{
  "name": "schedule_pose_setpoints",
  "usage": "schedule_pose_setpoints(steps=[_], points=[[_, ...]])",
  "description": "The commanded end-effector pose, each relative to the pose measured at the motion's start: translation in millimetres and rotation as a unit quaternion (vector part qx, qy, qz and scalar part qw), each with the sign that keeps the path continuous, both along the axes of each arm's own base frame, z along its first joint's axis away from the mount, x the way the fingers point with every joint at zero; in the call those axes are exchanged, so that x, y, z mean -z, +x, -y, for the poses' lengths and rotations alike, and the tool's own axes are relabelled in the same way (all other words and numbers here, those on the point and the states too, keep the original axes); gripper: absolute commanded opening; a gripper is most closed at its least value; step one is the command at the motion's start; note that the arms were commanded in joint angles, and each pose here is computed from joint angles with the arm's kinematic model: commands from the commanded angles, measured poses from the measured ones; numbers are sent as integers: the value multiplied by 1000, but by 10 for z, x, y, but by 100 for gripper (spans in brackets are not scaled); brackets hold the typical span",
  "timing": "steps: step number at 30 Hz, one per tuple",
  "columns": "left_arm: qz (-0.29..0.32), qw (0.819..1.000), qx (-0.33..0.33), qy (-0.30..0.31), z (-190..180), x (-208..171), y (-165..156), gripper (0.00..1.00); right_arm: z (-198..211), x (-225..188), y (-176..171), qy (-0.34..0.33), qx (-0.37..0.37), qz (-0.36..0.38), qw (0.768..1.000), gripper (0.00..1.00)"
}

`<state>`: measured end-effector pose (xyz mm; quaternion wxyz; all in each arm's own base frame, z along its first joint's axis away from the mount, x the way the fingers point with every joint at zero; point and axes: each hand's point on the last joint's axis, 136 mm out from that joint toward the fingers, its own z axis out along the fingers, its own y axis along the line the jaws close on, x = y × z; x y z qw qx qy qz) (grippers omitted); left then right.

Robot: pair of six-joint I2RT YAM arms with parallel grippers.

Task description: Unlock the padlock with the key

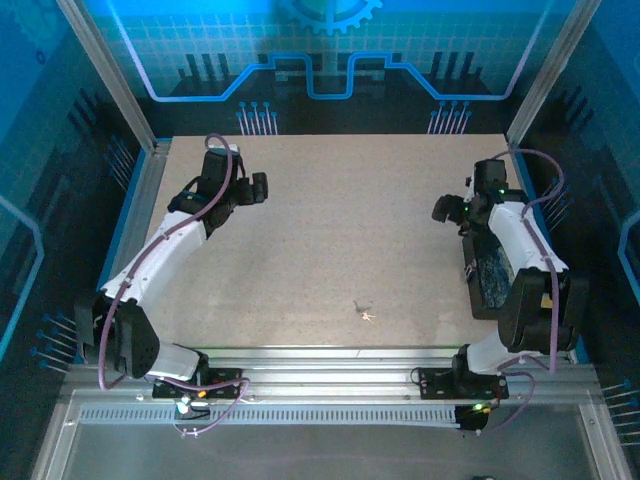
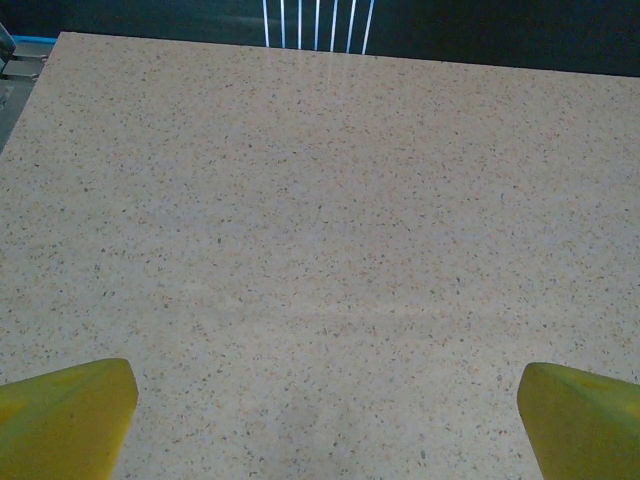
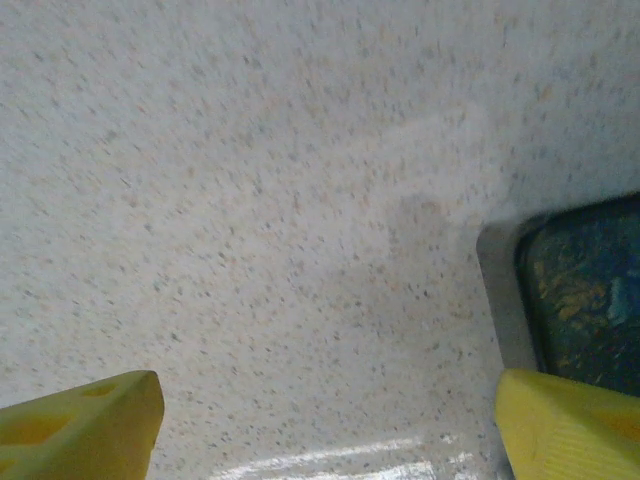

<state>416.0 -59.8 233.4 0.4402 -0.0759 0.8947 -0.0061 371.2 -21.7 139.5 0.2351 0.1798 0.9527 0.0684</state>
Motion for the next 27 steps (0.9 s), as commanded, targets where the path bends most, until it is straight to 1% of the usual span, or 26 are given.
schedule_pose_setpoints(steps=[1,5,8,10,12,16,20,25,27], points=[[18,1000,-4,-8,-3,-206,35,99,147,-256,-86,5,28,15,999,87],[17,1000,-2,-9,8,-220,30,99,527,-207,-221,-4,89,6,996,88],[11,1000,-1,-6,5,-195,12,99,743,-73,-287,5,124,-6,992,88],[11,1000,-1,-6,-4,-190,-3,99,824,26,-298,13,135,-11,991,88],[13,1000,-3,-6,-12,-194,-17,99,803,131,-262,30,126,-14,991,88],[16,1000,-5,-10,-14,-208,-25,99,566,301,-183,48,80,-34,995,87],[16,1000,-1,-16,12,-211,-28,99,188,418,-86,69,27,-46,996,86],[15,1000,2,-11,11,-205,-32,99,-512,430,40,98,-62,-46,992,84],[14,1000,1,-12,7,-193,-36,99,-883,438,83,113,-100,-43,988,84]])
